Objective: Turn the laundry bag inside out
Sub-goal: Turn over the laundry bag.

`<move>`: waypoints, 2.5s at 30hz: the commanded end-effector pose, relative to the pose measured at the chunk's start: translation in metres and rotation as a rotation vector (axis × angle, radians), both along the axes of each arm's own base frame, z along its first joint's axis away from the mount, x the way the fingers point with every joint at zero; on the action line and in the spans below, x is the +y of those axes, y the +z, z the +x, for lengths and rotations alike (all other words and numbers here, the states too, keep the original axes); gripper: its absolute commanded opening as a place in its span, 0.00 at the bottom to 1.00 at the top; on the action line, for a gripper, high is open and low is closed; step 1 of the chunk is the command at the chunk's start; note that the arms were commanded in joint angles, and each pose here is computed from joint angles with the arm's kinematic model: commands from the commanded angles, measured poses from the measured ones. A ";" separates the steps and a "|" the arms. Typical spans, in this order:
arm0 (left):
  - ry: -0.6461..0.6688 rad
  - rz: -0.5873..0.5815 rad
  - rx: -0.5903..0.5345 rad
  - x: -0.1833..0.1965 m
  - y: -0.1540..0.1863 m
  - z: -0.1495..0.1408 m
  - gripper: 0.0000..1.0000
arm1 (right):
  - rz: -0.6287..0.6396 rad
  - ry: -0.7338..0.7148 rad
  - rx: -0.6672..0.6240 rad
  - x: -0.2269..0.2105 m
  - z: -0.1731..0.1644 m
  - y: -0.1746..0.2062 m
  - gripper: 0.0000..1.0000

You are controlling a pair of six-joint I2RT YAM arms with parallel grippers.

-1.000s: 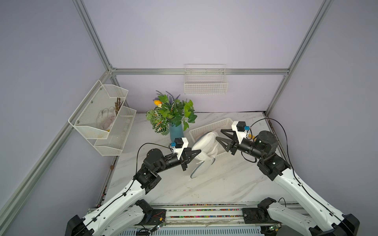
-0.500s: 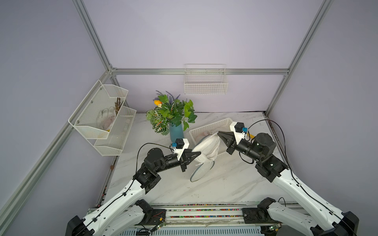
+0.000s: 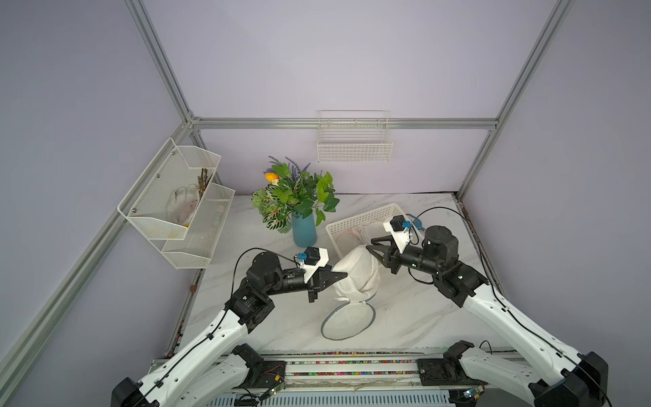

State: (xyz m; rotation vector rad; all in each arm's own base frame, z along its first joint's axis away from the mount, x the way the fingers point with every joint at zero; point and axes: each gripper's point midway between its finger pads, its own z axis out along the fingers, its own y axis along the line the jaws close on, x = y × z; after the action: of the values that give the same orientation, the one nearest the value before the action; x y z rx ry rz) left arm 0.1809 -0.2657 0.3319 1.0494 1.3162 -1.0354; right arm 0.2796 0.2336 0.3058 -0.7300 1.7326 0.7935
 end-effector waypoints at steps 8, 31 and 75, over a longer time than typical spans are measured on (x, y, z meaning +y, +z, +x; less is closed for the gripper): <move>0.148 -0.168 -0.139 0.018 0.051 0.013 0.00 | -0.026 -0.129 0.428 -0.021 -0.013 -0.038 0.51; 0.236 -0.339 -0.080 0.034 0.057 0.022 0.00 | 0.187 -0.186 0.564 -0.016 -0.011 -0.025 0.29; -0.046 -0.451 -0.177 0.028 0.100 -0.030 0.00 | 0.366 -0.222 0.436 -0.031 0.027 0.026 0.00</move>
State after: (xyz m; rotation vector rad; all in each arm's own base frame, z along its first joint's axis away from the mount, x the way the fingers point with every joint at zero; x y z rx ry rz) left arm 0.1846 -0.2465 0.3889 0.7380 1.1021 -1.1429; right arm 0.2962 0.2147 0.3503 -0.2158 1.8914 1.1458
